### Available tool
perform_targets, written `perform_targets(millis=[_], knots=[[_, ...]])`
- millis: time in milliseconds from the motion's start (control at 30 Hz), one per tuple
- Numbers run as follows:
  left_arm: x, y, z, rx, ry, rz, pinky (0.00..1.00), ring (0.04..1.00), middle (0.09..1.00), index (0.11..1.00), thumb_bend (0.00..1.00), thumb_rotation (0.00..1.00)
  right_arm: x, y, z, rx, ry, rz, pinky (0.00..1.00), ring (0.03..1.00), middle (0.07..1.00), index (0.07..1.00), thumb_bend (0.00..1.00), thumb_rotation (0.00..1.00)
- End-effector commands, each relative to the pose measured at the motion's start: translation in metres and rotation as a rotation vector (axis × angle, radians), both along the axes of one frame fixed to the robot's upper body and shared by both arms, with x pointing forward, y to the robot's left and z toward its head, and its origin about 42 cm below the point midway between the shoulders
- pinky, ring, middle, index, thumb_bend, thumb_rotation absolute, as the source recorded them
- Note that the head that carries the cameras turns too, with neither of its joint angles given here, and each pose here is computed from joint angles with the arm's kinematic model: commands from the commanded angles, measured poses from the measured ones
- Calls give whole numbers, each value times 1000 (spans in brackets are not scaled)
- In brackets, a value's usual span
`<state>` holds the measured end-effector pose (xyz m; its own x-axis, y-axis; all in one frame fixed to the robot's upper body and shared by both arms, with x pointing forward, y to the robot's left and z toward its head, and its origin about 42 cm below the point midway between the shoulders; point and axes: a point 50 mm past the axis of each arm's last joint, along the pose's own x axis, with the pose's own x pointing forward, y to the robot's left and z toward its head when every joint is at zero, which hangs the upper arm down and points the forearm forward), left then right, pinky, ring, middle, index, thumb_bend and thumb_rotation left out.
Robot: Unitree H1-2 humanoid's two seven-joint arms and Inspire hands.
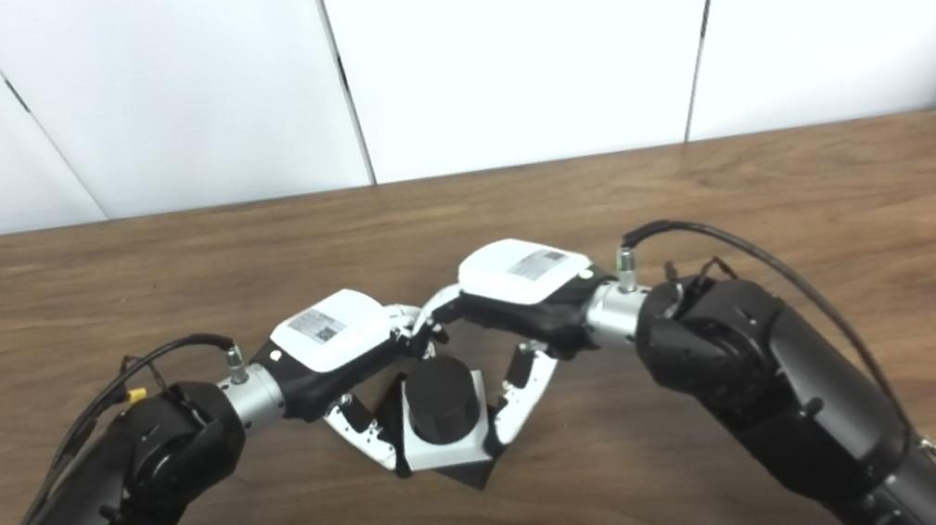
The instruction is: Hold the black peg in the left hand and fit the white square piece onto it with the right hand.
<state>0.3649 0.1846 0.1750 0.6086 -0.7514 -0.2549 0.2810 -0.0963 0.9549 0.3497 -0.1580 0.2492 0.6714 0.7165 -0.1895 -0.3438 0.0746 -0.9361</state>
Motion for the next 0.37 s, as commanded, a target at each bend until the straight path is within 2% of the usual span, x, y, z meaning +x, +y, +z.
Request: perform_targets(millis=[0, 200, 333], knots=[[-3, 2, -15, 80, 37, 8, 736, 886, 849, 488, 524, 70, 3, -6, 21, 27, -69, 2, 607, 788, 832, 816, 1000, 357], [-3, 4, -15, 74, 40, 15, 732, 889, 853, 488, 525, 70, 4, -21, 29, 39, -74, -31, 612, 787, 831, 808, 991, 338], [-3, 4, -15, 84, 37, 15, 725, 886, 851, 488, 524, 71, 5, -36, 40, 48, -85, -64, 613, 781, 822, 797, 929, 218]])
